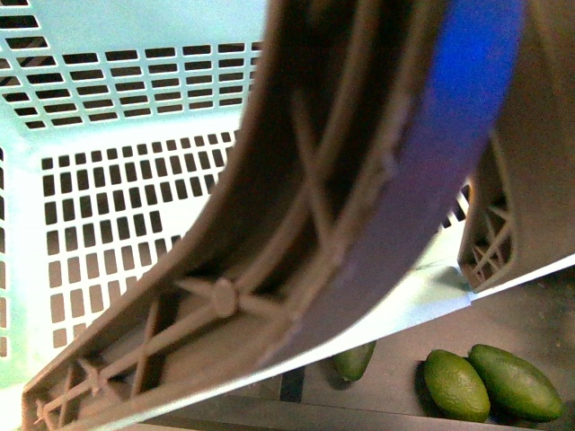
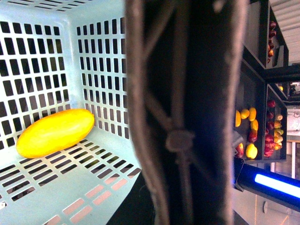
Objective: Pick mango and avocado into basket
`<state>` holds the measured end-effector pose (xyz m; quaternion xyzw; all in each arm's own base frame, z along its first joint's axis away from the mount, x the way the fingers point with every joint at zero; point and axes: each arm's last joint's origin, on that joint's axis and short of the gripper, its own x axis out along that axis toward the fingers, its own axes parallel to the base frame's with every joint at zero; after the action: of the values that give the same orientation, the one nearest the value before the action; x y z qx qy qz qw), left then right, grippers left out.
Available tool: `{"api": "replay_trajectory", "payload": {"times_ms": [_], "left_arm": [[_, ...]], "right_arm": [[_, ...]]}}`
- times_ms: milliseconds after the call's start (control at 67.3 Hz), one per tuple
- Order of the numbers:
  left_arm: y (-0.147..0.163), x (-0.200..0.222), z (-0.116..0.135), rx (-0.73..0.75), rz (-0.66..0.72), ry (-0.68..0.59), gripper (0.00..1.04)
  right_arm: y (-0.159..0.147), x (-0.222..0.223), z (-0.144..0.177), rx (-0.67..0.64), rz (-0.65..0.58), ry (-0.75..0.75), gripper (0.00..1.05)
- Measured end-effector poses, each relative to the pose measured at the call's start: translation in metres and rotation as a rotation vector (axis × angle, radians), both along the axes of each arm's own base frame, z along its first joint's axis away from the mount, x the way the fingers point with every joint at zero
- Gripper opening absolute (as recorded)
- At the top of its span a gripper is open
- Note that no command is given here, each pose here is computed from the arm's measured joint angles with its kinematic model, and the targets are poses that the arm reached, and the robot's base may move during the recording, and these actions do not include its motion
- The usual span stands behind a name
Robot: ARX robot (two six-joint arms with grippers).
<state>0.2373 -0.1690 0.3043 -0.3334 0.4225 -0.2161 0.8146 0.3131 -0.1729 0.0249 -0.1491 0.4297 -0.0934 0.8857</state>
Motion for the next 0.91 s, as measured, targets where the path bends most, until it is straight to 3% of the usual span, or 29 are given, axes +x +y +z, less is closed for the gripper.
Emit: {"api": "replay_trajectory", "payload": {"times_ms": [104, 253, 371, 580, 906], "left_arm": [[0.000, 0.000, 0.000, 0.000, 0.000, 0.000, 0.05], [0.000, 0.000, 0.000, -0.002, -0.004, 0.001, 0.05], [0.000, 0.000, 0.000, -0.002, -0.004, 0.002, 0.05], [0.000, 0.000, 0.000, -0.002, -0.003, 0.001, 0.05], [0.000, 0.000, 0.000, -0.002, -0.003, 0.002, 0.05]], "right_arm": [[-0.007, 0.007, -0.012, -0.053, 0.074, 0.071, 0.96], [-0.011, 0.012, -0.018, 0.006, 0.072, 0.109, 0.96], [-0.014, 0.018, -0.019, 0.108, -0.007, 0.090, 0.96], [-0.007, 0.020, -0.029, 0.325, -0.250, 0.023, 0.96], [-0.005, 0.022, -0.042, 0.426, -0.410, -0.011, 0.96]]}}
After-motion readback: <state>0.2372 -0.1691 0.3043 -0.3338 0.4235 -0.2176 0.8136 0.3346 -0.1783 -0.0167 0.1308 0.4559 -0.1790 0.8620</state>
